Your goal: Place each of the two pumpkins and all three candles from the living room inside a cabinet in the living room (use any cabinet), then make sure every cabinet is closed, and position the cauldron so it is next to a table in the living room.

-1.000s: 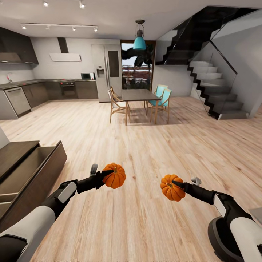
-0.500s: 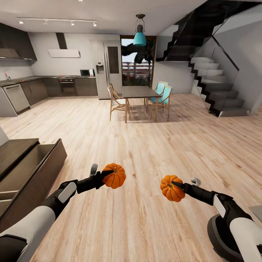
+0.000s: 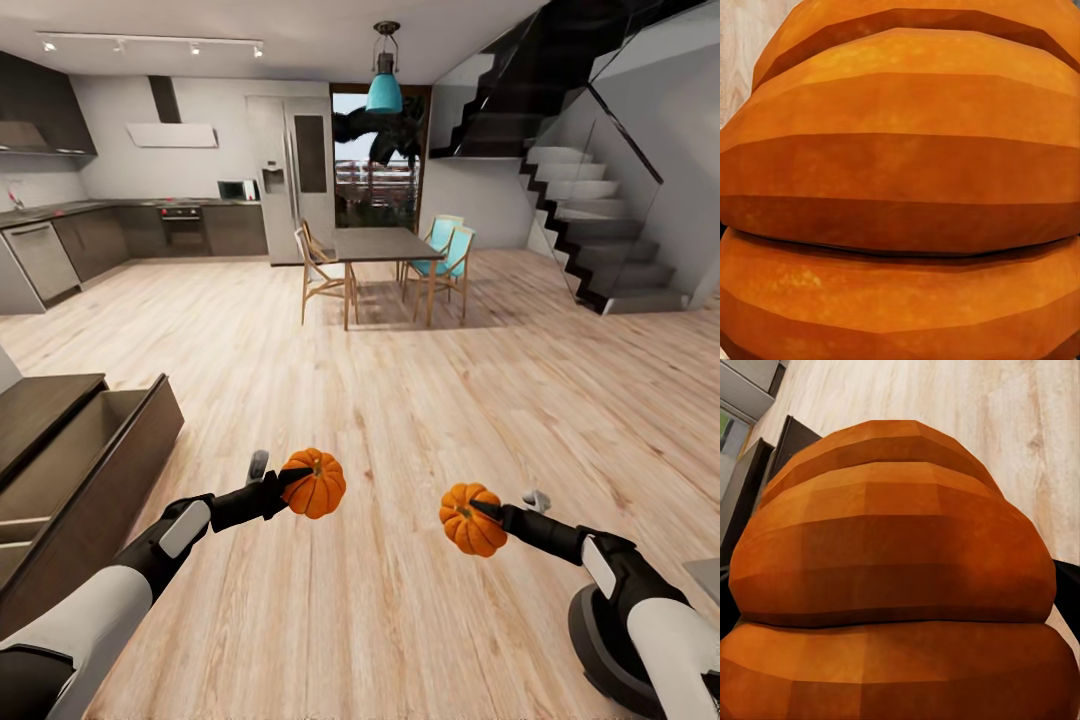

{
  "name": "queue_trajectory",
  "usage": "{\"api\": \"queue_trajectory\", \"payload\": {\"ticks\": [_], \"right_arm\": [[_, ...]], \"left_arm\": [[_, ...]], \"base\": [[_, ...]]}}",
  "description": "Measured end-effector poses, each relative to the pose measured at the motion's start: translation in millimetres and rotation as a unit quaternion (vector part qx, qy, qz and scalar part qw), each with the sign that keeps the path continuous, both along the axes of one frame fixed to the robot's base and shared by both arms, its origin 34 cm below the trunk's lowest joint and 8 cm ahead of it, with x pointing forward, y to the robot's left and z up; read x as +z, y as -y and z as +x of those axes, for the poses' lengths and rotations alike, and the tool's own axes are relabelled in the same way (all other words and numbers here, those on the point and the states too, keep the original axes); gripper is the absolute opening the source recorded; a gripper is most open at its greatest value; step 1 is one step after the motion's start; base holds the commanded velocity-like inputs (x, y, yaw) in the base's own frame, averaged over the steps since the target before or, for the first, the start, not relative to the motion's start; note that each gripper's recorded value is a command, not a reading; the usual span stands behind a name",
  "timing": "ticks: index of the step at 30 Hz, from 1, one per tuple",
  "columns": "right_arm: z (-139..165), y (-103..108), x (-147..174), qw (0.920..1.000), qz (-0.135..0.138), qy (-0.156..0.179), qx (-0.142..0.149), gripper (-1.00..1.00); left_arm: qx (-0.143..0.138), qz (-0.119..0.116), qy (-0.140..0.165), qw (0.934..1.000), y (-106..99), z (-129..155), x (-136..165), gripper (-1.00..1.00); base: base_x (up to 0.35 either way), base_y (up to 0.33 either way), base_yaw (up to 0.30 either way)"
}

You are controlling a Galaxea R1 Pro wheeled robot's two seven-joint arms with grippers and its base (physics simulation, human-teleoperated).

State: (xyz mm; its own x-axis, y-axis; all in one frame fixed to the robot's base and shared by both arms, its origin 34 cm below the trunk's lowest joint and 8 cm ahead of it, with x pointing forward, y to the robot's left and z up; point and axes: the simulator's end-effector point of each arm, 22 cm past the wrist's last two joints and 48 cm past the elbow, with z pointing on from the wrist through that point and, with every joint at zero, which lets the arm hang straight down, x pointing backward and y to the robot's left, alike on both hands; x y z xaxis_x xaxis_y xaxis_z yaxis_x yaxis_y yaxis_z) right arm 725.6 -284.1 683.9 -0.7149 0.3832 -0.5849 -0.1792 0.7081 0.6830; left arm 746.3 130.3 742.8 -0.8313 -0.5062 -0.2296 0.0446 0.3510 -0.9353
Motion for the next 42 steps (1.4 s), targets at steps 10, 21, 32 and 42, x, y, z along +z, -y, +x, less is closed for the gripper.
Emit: {"api": "queue_trajectory", "payload": {"ticks": [10,21,32,42], "right_arm": [[-4,-4,-15,0.9999,-0.009,-0.014,0.003,-1.0],[-15,-23,-40,0.9979,-0.039,-0.036,0.038,-1.0],[-18,-23,-50,0.9975,-0.039,-0.045,0.039,-1.0],[-19,-23,-57,0.9972,-0.039,-0.051,0.039,-1.0]], "left_arm": [[0.0,0.0,-0.008,1.0,0,-1,-10,-1.0],[0.0,0.0,-0.017,0.9999,0,-2,-20,-1.0],[0.001,0.001,-0.026,0.9997,-1,-3,-32,-1.0],[0.006,-0.001,-0.031,0.9995,-4,-2,-38,-1.0]], "base": [[0.0,0.0,0.0],[0.015,0.0,0.0],[0.273,0.0,0.0],[0.335,0.0,0.0]]}}
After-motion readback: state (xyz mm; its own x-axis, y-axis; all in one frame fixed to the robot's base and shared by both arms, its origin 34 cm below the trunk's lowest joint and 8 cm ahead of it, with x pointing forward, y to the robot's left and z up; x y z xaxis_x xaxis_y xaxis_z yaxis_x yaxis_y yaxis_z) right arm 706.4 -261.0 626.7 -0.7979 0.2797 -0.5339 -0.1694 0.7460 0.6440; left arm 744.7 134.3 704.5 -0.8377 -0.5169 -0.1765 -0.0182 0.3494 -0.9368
